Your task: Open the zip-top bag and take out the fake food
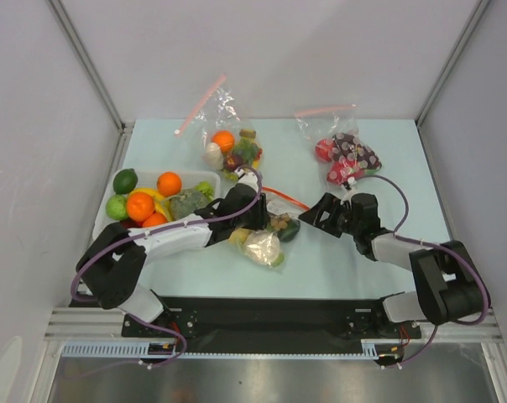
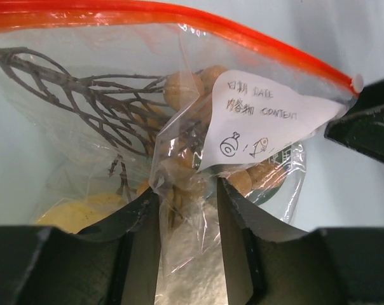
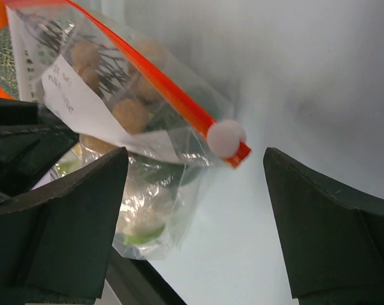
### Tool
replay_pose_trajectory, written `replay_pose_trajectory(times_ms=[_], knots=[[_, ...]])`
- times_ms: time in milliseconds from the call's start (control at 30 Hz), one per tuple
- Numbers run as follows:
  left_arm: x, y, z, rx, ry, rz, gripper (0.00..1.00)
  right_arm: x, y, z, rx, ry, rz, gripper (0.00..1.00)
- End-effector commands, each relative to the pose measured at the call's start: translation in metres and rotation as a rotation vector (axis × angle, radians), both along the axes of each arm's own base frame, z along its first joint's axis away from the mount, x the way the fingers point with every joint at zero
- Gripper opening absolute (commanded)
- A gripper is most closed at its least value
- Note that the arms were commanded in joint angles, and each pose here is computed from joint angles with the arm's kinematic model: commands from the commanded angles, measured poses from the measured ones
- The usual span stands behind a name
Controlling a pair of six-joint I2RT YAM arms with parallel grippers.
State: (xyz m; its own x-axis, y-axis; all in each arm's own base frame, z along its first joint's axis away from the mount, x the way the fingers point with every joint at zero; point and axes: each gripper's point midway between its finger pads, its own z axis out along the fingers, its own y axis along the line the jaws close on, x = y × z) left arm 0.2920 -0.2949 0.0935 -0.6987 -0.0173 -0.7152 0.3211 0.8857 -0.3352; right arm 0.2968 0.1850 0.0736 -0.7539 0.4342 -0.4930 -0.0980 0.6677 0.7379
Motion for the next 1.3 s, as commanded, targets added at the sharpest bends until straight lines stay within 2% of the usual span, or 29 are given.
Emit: replay_pose_trajectory(times_ms=[0, 233, 433, 533, 567, 733, 767, 800, 833, 900, 933, 967, 1033, 1167, 1267], knots=[[-0.018, -0.004, -0.006, -0.027, 0.054, -0.052, 0.42, 0.020, 0.018, 0.028, 0.081, -0.155, 0.046, 0.92], [-0.050, -0.009, -0.025, -0.045, 0.128, -0.089, 0.43, 0.035, 0.035, 0.027, 0.161, -0.205, 0.094, 0.91], [-0.062, -0.016, -0.018, -0.085, 0.123, -0.099, 0.43, 0.037, 0.038, 0.034, 0.175, -0.242, 0.099, 0.87], [-0.066, -0.017, -0.013, -0.105, 0.125, -0.111, 0.43, 0.036, 0.038, 0.041, 0.163, -0.282, 0.110, 0.76], [-0.068, -0.017, -0.013, -0.107, 0.127, -0.118, 0.43, 0.036, 0.038, 0.042, 0.164, -0.289, 0.112, 0.68], [-0.069, -0.018, -0.008, -0.111, 0.110, -0.130, 0.43, 0.034, 0.040, 0.050, 0.165, -0.335, 0.145, 0.51], [-0.069, -0.018, -0.008, -0.113, 0.109, -0.130, 0.44, 0.034, 0.040, 0.052, 0.164, -0.347, 0.147, 0.42], [-0.068, -0.018, -0.006, -0.113, 0.103, -0.133, 0.45, 0.034, 0.041, 0.054, 0.166, -0.354, 0.152, 0.37], [-0.067, -0.019, -0.001, -0.116, 0.085, -0.143, 0.48, 0.033, 0.041, 0.056, 0.168, -0.362, 0.163, 0.33], [-0.065, -0.019, 0.007, -0.114, 0.061, -0.151, 0.64, 0.031, 0.042, 0.064, 0.166, -0.396, 0.183, 0.24], [-0.062, -0.021, 0.020, -0.122, 0.025, -0.166, 0.79, 0.028, 0.044, 0.067, 0.170, -0.404, 0.207, 0.21], [-0.058, -0.022, 0.029, -0.125, -0.003, -0.165, 0.84, 0.026, 0.046, 0.075, 0.173, -0.429, 0.225, 0.15], [-0.055, -0.019, 0.041, -0.100, -0.050, -0.189, 0.91, 0.018, 0.049, 0.082, 0.173, -0.455, 0.282, 0.12], [-0.041, -0.016, 0.102, -0.134, -0.215, -0.214, 0.96, 0.002, 0.053, 0.105, 0.175, -0.528, 0.373, 0.04], [-0.035, -0.010, 0.143, -0.189, -0.330, -0.268, 0.97, -0.012, 0.055, 0.123, 0.160, -0.580, 0.456, 0.03]])
